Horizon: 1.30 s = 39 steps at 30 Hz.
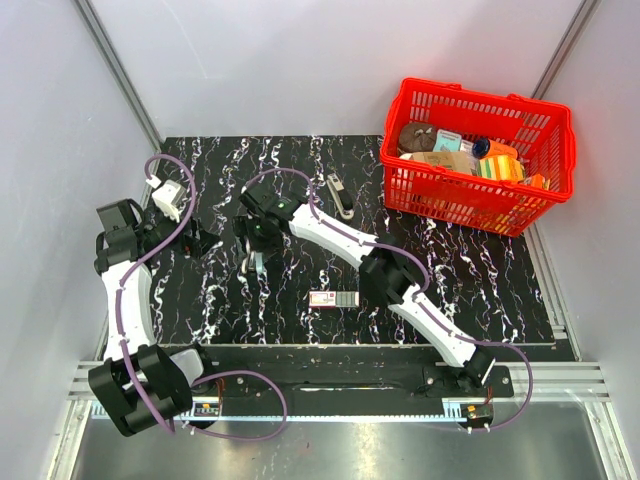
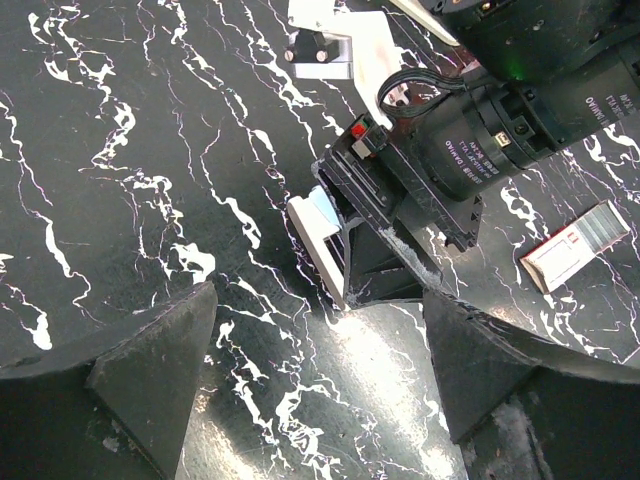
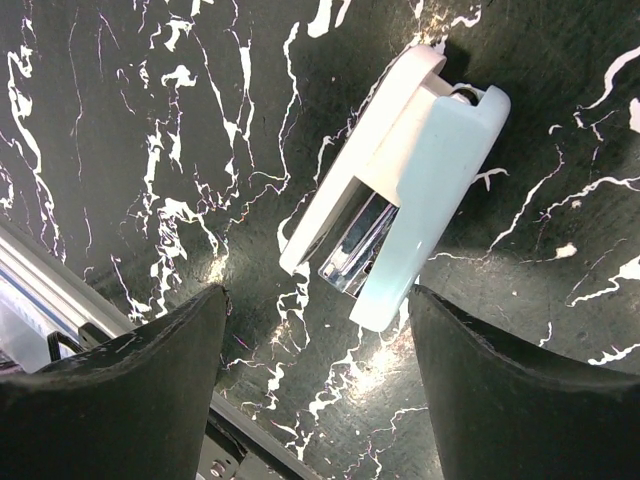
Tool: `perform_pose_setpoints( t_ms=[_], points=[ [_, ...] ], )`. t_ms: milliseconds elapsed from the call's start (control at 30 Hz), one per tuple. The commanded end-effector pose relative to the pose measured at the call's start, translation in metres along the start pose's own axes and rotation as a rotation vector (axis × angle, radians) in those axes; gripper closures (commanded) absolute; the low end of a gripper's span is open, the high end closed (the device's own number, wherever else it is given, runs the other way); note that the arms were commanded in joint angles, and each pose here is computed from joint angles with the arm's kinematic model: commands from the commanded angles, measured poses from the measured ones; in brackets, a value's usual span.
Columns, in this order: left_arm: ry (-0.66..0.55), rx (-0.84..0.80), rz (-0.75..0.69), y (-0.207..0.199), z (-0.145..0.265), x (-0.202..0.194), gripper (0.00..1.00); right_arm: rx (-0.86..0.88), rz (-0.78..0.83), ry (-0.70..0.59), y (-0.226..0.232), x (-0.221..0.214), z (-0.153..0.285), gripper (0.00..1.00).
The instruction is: Unload the staples from the stapler
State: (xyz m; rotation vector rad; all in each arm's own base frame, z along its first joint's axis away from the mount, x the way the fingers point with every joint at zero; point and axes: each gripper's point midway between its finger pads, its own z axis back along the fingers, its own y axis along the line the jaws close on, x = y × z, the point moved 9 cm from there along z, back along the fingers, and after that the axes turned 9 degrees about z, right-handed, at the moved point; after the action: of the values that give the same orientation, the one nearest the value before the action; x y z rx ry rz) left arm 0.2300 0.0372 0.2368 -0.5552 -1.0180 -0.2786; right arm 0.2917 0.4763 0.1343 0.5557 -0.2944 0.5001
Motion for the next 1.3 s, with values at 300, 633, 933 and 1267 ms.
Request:
perform_pose_setpoints(
  t_ms=[300,633,933,1267],
  points=[
    [-0.038,0.025,-0.073,0.001,0.003,0.01,0.11,0.107,0.021,-0.098,0.023,0.025,0.038,0.21],
    [-0.005,0.007,-0.123,-0.019,-0.019,0.011,0.11,-0.385,0.017,-0.395,-0.087,0.083,0.167,0.09],
    [0.046,-0.026,-0.159,-0.036,-0.041,0.003,0.12,-0.689,0.066,-0.264,-0.176,0.078,0.16,0.14],
    [0.083,-0.038,-0.162,-0.037,-0.056,0.0,0.13,-0.694,0.109,-0.215,-0.194,0.078,0.129,0.22]
  ],
)
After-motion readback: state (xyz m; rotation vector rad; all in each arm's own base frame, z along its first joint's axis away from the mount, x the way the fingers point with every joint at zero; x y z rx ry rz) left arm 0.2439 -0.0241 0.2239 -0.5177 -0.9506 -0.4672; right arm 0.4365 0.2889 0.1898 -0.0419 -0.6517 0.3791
